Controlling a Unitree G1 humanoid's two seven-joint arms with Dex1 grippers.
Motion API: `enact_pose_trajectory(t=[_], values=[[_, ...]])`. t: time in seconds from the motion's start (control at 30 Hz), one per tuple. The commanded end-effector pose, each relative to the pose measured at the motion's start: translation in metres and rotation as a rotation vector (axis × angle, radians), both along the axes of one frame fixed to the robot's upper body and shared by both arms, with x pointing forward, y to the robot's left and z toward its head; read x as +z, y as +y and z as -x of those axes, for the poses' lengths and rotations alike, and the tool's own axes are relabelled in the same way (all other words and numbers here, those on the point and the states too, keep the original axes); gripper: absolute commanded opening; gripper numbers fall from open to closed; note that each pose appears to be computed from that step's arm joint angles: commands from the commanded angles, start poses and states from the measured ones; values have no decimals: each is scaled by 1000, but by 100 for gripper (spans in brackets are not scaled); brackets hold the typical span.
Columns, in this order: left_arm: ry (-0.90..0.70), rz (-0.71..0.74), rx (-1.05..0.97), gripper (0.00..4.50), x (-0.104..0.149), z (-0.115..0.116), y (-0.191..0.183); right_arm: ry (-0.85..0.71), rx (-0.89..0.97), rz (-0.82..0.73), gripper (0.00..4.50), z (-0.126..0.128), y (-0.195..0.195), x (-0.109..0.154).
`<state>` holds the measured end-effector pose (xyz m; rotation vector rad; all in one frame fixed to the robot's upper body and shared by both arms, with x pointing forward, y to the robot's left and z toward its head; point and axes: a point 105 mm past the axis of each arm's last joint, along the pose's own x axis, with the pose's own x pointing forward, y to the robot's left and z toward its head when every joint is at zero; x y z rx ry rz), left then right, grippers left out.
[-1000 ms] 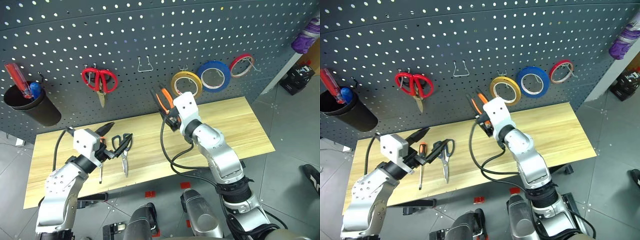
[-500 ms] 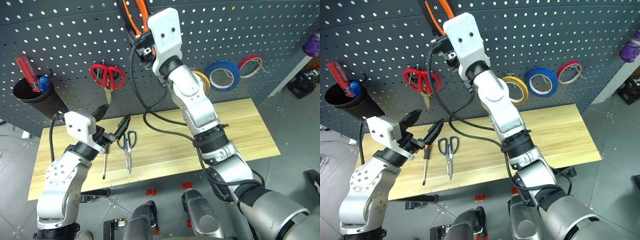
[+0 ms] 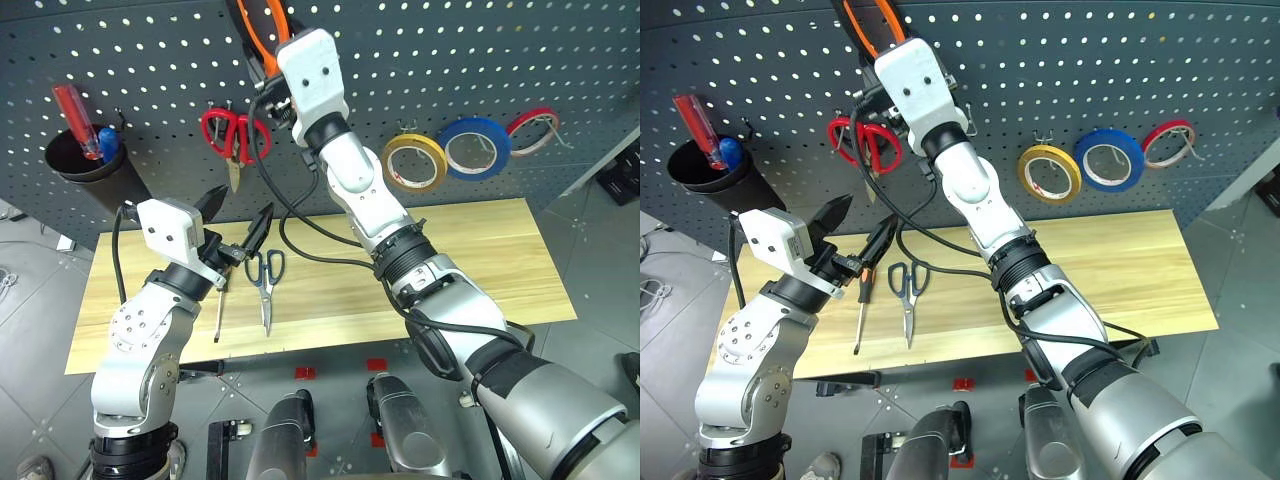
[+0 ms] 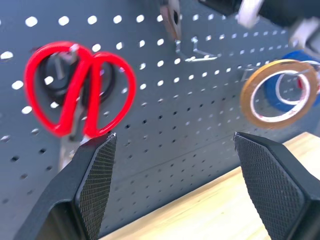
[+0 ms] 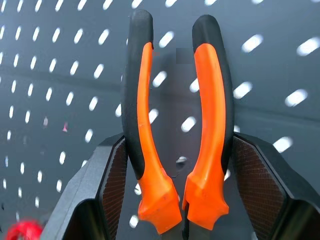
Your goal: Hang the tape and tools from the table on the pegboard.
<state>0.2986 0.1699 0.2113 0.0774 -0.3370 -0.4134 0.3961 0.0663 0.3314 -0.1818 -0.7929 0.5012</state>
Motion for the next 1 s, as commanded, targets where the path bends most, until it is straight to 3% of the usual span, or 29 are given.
enact_pose_trajectory(t=[0.03, 0.23, 0.4, 1.0], values=[[-35, -6, -2, 394, 8, 4, -5, -113, -22, -2, 281, 8, -2, 14], [-26, -8, 1, 394, 6, 8, -5, -204, -33, -74, 281, 17, -22, 46], [-22, 2, -6, 394, 4, 7, -9, -249, -94, -69, 281, 15, -46, 52], [-8, -3, -177, 394, 11, 2, -36, -216, -267, 79, 281, -5, -79, -2]])
